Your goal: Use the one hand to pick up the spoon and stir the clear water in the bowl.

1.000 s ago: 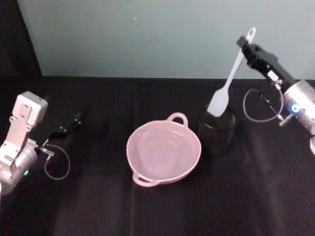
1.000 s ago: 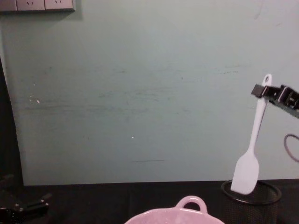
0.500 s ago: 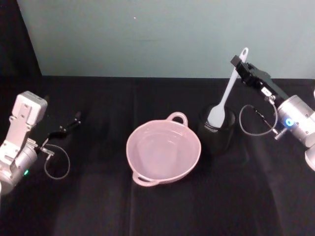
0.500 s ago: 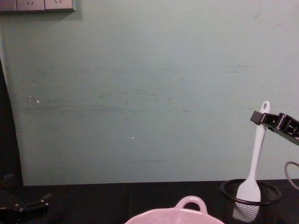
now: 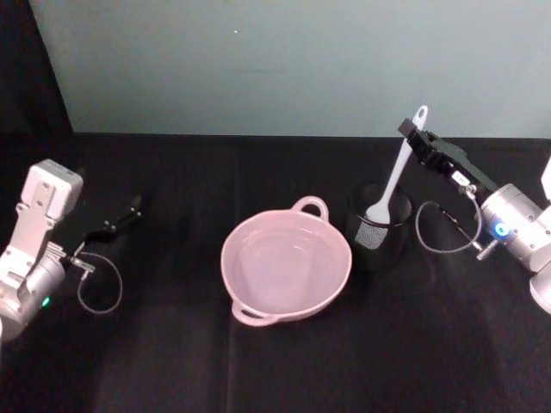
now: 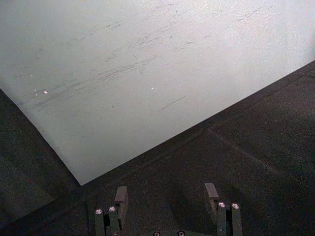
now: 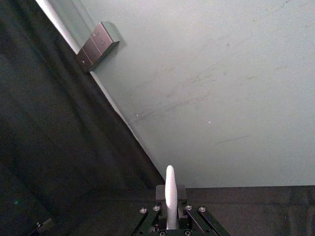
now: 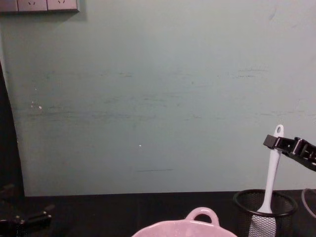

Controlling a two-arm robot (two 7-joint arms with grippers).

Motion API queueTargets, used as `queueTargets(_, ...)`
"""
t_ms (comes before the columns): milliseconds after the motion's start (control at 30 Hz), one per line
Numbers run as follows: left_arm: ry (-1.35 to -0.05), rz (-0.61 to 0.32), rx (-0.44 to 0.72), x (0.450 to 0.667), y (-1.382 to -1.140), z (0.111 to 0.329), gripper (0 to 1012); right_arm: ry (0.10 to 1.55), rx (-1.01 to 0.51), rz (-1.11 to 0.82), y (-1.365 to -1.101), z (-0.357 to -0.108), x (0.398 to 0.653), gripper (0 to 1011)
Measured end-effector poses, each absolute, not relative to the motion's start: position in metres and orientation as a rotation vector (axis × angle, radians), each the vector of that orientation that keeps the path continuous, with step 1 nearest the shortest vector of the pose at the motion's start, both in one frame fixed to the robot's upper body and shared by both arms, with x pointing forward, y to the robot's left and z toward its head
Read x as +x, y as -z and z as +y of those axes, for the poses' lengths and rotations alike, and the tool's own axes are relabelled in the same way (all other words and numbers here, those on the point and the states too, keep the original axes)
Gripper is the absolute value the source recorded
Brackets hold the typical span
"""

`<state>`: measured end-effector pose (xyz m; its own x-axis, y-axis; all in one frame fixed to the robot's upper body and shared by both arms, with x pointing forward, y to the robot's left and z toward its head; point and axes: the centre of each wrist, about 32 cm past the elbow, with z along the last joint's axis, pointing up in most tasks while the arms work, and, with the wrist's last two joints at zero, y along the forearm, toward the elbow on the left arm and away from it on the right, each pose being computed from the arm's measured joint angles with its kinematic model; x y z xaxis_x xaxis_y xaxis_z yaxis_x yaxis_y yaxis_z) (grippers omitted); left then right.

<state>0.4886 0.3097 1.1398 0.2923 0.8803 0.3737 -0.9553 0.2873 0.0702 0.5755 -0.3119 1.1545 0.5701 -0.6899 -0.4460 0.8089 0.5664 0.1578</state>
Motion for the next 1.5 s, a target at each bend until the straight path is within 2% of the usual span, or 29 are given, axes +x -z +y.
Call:
queueTargets(833,-1.248,-0.285,0.305,0.4886,-1.1397,0.3097,1011,0.882,0.349,0.409,-1.1482,-0.3161,0.5749,121)
queueTargets(900,-1.248,-0.285,0.304,0.4886,-1.1398,0.3097,1011,0.882,0.350,0.408,-1.1483,-0.3161,0.5749,149)
queueTargets(1067,-1.248,-0.285,0.304,0.4886,-1.1398,0.3097,1011,0.882,0.350,0.406,-1.1485,-0.3161,0.5748,302)
queueTargets(1100,-1.248,-0.285,0.304,0.4886,-1.1398,0.3097,1011,0.882,0.350,0.406,-1.1485,-0.3161,0.5748,362)
queueTargets(1200,-1.248,-0.285,0.304,0.4886,-1.1398,0.3097,1011,0.882,0.351,0.405,-1.1485,-0.3161,0.5748,422)
queueTargets(1233,-1.248,-0.285,0.304,0.4886,-1.1398,0.3096,1011,0.882,0.351,0.404,-1.1486,-0.3161,0.5748,486)
queueTargets(1433,-1.248,-0.285,0.304,0.4886,-1.1398,0.3097,1011,0.882,0.351,0.403,-1.1486,-0.3161,0.5747,646)
queueTargets(1500,-1.248,-0.285,0.304,0.4886,-1.1398,0.3097,1011,0.881,0.351,0.403,-1.1486,-0.3160,0.5746,729)
